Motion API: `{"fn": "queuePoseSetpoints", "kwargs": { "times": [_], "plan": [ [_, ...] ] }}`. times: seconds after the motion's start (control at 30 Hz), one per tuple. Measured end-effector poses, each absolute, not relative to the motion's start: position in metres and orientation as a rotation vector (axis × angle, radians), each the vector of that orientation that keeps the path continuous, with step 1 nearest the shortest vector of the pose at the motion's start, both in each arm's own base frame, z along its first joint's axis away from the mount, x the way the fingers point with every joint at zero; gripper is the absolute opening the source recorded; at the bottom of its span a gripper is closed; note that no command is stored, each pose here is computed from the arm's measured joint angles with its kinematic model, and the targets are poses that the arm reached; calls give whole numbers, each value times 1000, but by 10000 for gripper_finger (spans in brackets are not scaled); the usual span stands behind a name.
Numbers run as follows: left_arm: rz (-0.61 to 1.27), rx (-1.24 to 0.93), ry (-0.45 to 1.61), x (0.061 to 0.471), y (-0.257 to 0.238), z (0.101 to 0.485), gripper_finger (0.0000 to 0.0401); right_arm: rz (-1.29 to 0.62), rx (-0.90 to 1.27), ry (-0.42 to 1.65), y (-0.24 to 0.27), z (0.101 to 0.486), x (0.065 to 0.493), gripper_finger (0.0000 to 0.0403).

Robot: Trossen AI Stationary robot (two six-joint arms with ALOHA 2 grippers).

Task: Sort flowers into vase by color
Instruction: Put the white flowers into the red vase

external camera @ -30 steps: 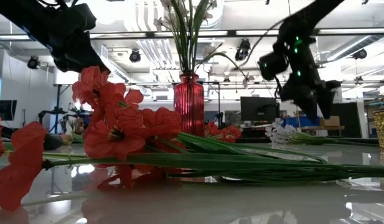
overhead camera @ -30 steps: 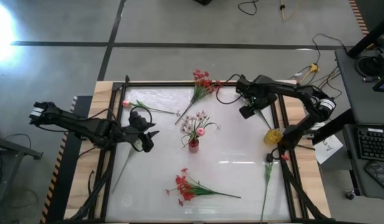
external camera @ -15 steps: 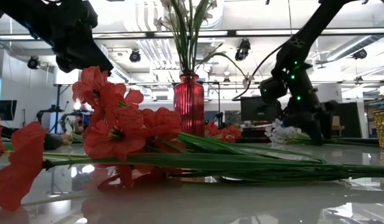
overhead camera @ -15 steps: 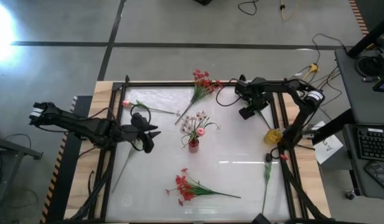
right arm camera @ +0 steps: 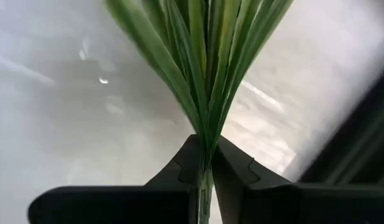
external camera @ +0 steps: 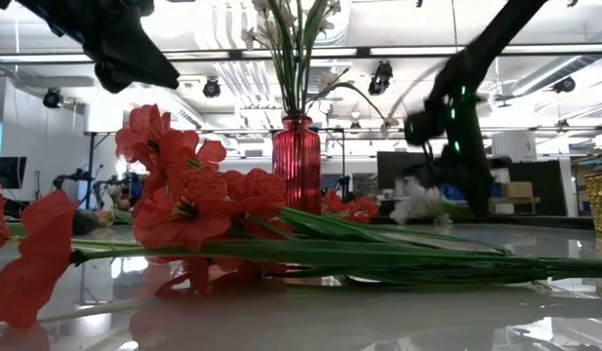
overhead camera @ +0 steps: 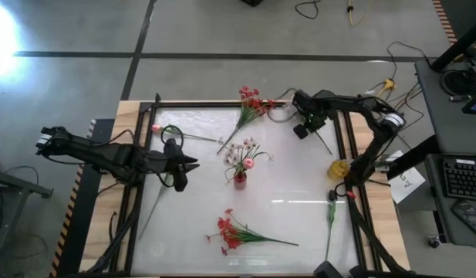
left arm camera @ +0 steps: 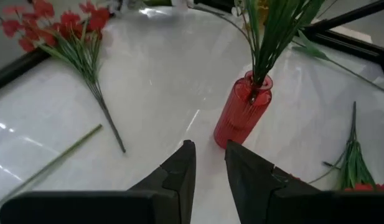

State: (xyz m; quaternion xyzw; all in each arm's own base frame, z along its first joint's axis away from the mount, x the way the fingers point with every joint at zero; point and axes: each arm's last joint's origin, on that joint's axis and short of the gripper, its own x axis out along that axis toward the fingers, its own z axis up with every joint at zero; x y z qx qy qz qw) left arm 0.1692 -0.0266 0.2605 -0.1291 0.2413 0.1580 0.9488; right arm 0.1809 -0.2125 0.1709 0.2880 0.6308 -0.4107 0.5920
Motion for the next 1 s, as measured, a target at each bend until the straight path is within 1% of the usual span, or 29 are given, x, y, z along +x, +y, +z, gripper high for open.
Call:
{"fn": "queuePoseSetpoints", "kwargs": {
  "times": [0.1,0.2,0.3,0.47,0.57,0.73,0.87,1.0],
  "plan": [
    [334,-238,473,168,-26,264,75,-958,667,1302,-205,200,188,18],
    [364,-244,418,170,-25,263,75,-946,665,1056,-193,235,196,17],
    [343,-247,414,174,-27,255,75,-852,622,815,-169,265,209,16],
    [291,-267,439,182,-30,238,75,-613,479,535,-109,299,231,15],
    [271,-282,450,189,-32,233,75,-561,396,432,-70,311,240,15],
    [250,-290,452,201,-36,226,75,-503,284,372,-12,319,245,15],
    [218,-293,446,211,-39,221,75,-412,288,345,23,318,250,19],
    [175,-307,457,218,-42,217,75,-361,308,235,53,323,257,21]
  ]
}}
